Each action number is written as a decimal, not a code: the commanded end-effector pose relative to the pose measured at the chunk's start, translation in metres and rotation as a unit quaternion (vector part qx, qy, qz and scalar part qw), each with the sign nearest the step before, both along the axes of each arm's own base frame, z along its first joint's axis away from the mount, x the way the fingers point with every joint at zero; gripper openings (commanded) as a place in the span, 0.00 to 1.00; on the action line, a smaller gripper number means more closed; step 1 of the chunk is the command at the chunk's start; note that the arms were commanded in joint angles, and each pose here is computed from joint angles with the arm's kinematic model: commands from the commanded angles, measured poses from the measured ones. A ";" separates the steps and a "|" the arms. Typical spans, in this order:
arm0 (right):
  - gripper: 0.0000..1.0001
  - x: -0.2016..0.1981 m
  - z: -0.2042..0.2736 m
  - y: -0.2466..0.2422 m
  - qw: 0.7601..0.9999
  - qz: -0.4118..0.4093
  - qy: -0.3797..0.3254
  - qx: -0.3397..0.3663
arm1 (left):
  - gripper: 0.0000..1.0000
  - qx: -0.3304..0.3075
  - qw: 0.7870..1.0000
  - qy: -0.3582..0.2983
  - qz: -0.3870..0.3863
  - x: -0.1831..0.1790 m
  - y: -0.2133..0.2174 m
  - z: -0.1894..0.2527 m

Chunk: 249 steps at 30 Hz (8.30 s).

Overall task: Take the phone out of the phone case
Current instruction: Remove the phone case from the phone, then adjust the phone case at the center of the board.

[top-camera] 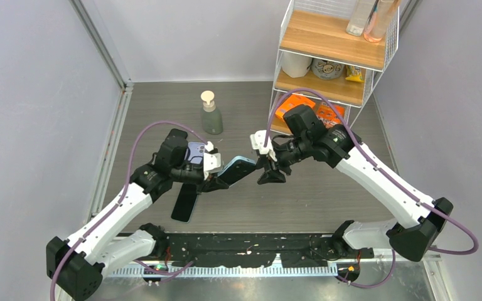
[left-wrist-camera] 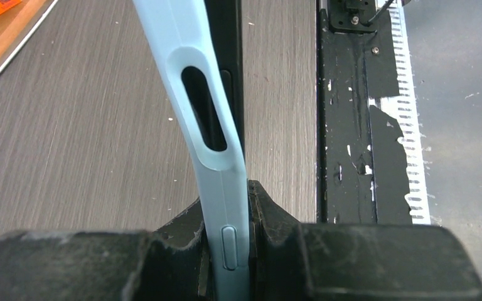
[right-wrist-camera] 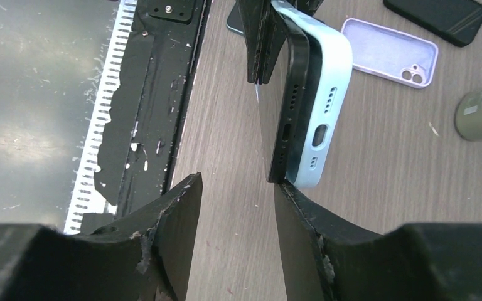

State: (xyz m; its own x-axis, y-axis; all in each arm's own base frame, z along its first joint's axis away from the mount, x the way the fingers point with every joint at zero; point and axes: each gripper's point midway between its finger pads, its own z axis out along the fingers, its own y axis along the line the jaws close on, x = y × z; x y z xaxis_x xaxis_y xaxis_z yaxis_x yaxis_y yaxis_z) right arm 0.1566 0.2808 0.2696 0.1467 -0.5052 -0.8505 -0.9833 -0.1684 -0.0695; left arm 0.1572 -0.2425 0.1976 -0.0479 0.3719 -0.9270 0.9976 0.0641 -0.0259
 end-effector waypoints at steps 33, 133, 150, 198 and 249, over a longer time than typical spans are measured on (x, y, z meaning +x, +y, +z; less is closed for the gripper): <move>0.22 -0.001 -0.029 0.040 0.995 0.046 0.067 0.053 | 0.00 -0.073 0.995 -0.067 0.011 0.021 -0.019 0.056; 0.05 0.029 -0.009 0.021 0.998 -0.038 -0.036 0.031 | 0.68 -0.116 0.969 0.192 0.106 0.061 -0.052 0.105; 0.05 0.029 -0.010 0.024 0.998 -0.037 -0.029 0.031 | 0.67 -0.108 0.968 0.202 0.104 0.064 -0.058 0.096; 0.05 0.040 -0.009 0.015 0.995 -0.074 -0.060 0.025 | 0.06 -0.007 0.962 0.250 0.110 0.069 -0.075 0.022; 0.05 0.026 -0.044 -0.127 0.967 -0.247 -0.054 0.015 | 0.54 0.445 0.893 0.054 -0.027 0.036 -0.033 -0.171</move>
